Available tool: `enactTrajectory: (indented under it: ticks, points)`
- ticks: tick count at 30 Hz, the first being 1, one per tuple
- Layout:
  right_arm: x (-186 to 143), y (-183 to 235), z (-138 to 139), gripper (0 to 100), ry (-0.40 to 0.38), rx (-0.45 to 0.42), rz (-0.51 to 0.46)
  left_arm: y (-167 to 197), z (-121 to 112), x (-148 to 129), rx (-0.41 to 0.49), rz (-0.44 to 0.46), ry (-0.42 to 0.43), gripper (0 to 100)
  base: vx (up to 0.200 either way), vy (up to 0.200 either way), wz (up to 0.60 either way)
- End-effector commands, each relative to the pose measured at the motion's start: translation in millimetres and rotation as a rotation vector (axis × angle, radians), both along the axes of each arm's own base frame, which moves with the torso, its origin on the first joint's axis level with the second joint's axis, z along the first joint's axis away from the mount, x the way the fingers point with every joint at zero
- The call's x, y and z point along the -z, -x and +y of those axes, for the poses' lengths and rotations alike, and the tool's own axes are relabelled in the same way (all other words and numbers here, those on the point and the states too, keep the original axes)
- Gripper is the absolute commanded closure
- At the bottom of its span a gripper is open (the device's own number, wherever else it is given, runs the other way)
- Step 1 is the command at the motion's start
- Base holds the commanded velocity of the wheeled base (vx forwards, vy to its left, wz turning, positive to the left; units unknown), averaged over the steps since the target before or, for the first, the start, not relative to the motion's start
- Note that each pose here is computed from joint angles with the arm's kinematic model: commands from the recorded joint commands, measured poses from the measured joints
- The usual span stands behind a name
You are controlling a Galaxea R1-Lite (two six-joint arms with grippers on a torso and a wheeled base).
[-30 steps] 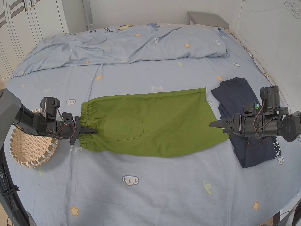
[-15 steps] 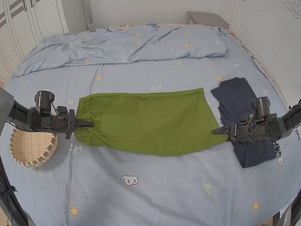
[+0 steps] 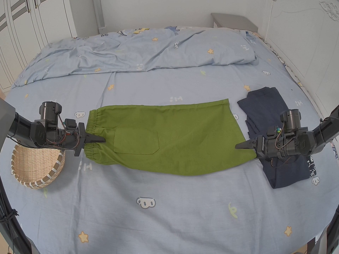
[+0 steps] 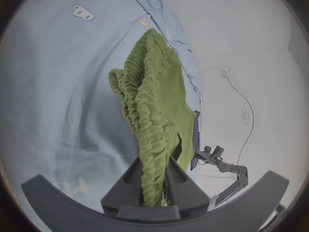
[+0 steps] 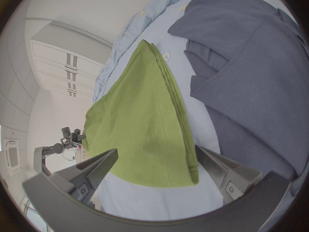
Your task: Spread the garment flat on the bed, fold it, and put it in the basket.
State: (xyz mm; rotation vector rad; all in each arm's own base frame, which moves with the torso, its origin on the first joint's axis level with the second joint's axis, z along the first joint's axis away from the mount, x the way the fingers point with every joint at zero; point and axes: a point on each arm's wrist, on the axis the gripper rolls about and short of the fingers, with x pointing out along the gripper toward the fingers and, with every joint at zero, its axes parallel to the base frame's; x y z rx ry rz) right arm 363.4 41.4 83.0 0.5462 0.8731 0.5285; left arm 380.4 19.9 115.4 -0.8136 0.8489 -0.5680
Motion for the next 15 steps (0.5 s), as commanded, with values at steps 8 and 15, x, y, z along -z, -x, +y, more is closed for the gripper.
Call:
enactTrajectory:
  ticks: [8, 15]
  points:
    - [25.1, -19.8, -7.5, 0, -0.122, -0.036, 0.095, 0.3, -0.4, -1.7, 0.001, -0.005, 0.000, 100, 0.000, 0.000, 0.00]
    - [27.5, -19.3, -12.8, 100, -0.125, -0.026, 0.101, 0.3, 0.7, -1.7, -0.001, -0.006, -0.001, 100, 0.000, 0.000, 0.00]
